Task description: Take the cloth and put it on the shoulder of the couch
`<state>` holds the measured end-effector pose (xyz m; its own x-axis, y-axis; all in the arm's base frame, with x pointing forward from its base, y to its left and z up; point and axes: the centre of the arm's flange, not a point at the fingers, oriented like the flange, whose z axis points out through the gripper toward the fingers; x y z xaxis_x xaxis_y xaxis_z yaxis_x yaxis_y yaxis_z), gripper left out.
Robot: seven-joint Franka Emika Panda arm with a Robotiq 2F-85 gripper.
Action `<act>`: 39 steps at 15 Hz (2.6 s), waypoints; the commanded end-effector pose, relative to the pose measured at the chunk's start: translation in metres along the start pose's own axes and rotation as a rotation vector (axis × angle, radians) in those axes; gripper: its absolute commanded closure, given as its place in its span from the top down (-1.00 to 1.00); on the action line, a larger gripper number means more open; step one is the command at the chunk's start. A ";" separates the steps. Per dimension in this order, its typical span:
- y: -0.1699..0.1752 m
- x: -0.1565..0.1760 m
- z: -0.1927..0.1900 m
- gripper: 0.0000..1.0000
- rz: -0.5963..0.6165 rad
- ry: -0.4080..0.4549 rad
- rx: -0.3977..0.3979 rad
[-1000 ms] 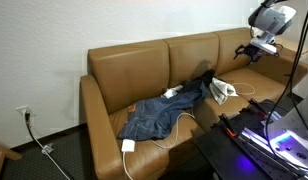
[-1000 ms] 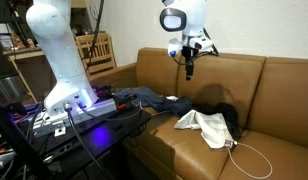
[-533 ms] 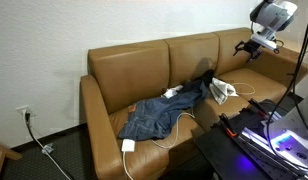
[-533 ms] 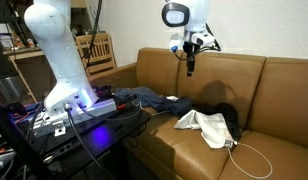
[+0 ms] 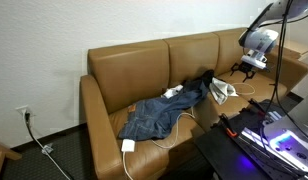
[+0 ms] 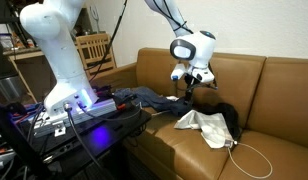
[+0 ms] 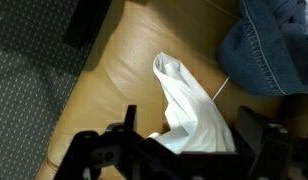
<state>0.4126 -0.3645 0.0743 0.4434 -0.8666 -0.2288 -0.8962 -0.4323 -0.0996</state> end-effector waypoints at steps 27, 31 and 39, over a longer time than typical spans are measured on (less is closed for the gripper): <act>-0.029 0.022 0.126 0.50 0.150 0.325 -0.037; -0.033 0.021 0.131 0.05 0.146 0.314 -0.029; -0.025 0.030 0.126 -0.97 0.157 0.316 -0.024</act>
<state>0.4496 -0.3421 -0.0494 0.2970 -0.9515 0.0804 -0.9521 -0.3014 -0.0504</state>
